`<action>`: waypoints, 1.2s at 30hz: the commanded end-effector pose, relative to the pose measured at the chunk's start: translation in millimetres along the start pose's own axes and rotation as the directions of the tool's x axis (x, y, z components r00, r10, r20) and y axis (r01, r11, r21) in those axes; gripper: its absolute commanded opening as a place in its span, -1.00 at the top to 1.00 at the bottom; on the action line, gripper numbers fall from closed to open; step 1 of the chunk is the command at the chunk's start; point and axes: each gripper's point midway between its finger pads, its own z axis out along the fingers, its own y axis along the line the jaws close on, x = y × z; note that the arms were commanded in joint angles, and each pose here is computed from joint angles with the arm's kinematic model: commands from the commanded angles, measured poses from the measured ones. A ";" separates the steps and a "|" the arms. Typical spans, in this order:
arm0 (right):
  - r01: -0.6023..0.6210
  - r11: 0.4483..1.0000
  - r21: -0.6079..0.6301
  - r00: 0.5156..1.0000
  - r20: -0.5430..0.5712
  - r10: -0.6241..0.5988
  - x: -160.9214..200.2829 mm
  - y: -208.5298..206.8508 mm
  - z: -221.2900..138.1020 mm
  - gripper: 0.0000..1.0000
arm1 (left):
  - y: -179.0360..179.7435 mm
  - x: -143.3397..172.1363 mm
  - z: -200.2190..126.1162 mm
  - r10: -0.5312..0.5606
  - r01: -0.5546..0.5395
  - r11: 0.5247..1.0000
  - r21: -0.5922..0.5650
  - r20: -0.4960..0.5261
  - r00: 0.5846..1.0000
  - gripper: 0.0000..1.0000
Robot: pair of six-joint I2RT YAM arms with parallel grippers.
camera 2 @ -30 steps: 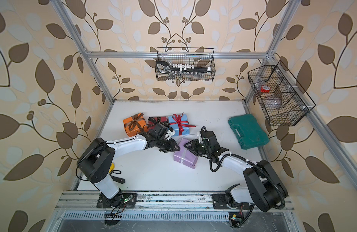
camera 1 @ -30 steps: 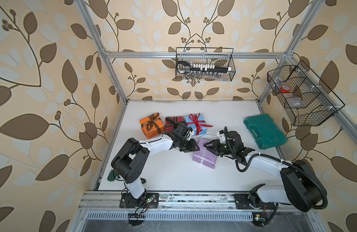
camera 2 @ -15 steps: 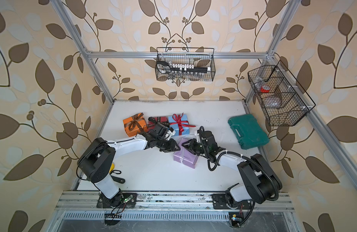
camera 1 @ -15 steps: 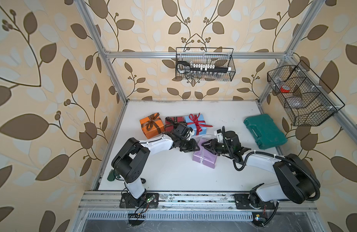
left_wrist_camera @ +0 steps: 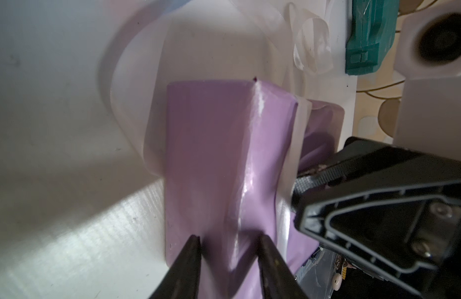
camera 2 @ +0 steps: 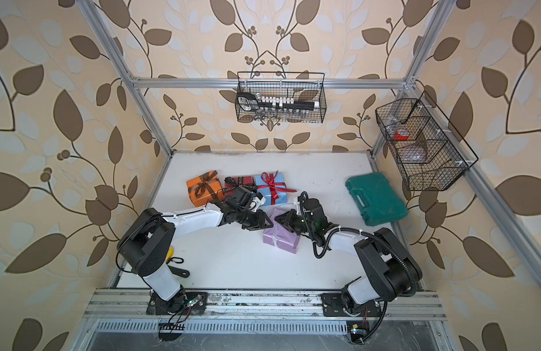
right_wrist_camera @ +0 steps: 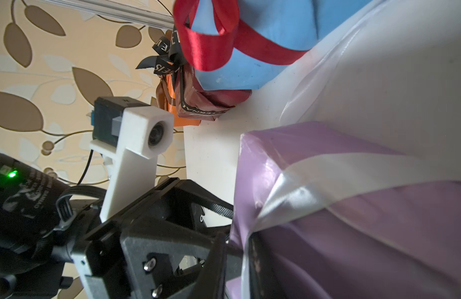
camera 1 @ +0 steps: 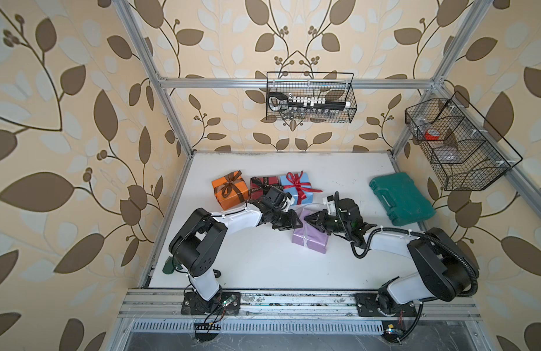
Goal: Untie the ribbon bows on the gift boxes
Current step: Pull the ribbon from the gift box.
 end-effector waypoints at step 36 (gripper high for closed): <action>0.116 0.976 -0.187 0.988 -0.080 -0.133 18.7 55.0 -23.6 1.00 | 9.4 9.5 -5.1 -0.023 0.021 0.998 -0.067 -0.027 0.999 -0.04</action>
